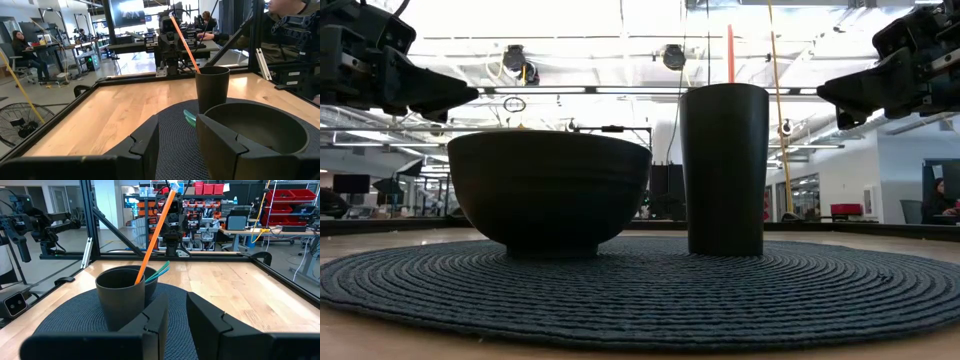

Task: Pick & Place Utensil
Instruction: Return to home position

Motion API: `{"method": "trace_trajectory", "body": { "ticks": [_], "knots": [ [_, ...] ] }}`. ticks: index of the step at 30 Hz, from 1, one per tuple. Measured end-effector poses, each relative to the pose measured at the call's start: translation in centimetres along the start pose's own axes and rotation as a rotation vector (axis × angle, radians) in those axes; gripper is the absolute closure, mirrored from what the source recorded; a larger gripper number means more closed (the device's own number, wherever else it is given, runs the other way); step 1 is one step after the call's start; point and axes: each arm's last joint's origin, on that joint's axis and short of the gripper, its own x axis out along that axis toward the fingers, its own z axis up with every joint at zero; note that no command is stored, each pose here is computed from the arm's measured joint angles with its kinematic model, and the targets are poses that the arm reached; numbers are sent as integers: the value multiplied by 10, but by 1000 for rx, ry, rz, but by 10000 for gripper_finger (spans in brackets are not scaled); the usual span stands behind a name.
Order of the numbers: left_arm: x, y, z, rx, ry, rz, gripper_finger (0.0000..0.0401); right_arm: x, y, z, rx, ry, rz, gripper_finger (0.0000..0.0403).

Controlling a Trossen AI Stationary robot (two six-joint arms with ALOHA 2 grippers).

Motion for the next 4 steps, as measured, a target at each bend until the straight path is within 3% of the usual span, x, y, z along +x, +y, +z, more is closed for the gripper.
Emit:
{"method": "trace_trajectory", "body": {
  "ticks": [4],
  "knots": [
    [0, 0, 0, 0, 1, 0, 265, 0, 0, 0, 0, 0, 0, 339]
  ]
}}
